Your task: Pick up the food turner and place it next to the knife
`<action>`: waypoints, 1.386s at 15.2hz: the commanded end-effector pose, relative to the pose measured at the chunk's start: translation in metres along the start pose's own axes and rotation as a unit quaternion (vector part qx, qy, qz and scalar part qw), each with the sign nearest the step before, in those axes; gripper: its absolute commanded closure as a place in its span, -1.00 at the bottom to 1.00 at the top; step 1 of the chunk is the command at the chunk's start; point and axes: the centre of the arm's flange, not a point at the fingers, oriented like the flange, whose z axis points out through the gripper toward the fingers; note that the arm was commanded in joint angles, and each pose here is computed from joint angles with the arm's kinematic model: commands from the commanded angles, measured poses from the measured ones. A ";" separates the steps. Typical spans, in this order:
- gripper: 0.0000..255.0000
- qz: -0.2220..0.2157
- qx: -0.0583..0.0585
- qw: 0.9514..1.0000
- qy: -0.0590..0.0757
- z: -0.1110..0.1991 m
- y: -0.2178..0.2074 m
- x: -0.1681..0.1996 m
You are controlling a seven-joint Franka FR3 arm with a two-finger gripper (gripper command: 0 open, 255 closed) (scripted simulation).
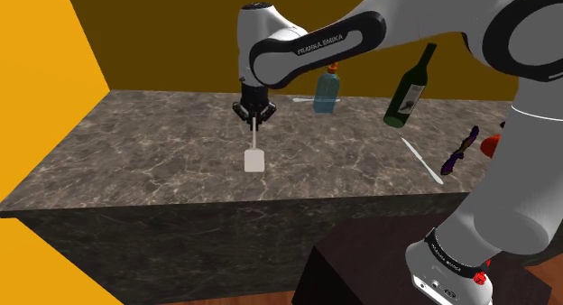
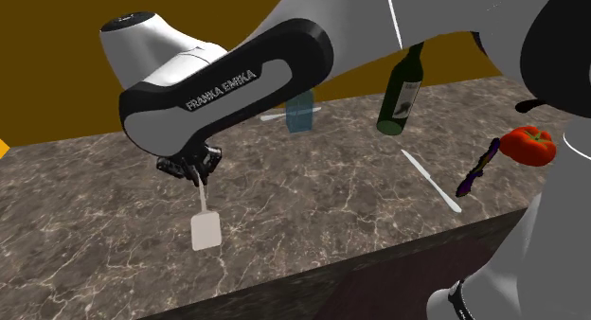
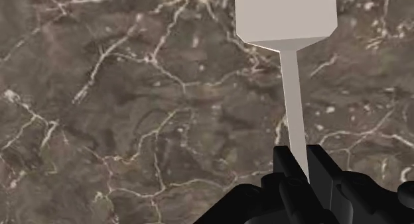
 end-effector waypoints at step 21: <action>1.00 0.000 0.000 1.000 0.000 -0.022 0.237 -0.007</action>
